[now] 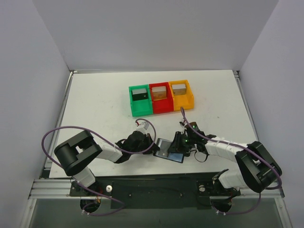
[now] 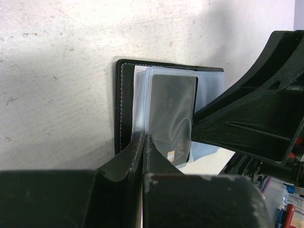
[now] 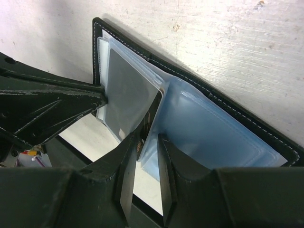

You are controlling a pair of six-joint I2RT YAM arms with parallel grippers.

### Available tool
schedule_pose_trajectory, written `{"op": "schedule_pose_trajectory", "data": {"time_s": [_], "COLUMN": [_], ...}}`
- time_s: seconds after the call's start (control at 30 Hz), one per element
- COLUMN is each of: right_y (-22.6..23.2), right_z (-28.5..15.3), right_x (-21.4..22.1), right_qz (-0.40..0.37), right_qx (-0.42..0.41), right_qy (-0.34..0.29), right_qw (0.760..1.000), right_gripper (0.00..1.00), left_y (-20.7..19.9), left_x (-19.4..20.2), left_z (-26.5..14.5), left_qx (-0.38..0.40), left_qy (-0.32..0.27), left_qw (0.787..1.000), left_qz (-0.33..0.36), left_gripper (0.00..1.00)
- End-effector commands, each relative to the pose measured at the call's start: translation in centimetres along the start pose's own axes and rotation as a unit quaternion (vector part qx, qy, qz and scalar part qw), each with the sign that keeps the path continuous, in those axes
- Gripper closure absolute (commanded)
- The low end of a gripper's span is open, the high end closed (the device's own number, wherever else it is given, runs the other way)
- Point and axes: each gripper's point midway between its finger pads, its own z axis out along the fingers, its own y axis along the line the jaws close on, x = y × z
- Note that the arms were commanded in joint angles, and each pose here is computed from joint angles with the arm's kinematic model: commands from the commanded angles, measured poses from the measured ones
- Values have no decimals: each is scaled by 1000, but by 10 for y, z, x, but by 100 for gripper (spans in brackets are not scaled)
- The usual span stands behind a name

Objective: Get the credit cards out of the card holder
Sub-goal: Remove the credit card from the card holder.

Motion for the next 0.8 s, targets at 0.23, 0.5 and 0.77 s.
{"op": "schedule_pose_trajectory", "data": {"time_s": [0.23,0.5,0.77], "right_y": [-16,-22,-28], "right_z": [9,7,-1], "right_x": [12,17,19], "right_qz": [1,4,-3], "right_qx": [45,55,69], "right_qy": [24,27,23], "right_qw": [999,998,997], "right_gripper": [87,100,100], "left_y": [30,31,37], "left_x": [23,23,19], "left_z": [-2,-3,-6], "left_qx": [-44,-46,-57], "left_qy": [32,30,24], "left_qw": [999,998,998], "left_qz": [5,3,2], "left_gripper": [99,99,100]}}
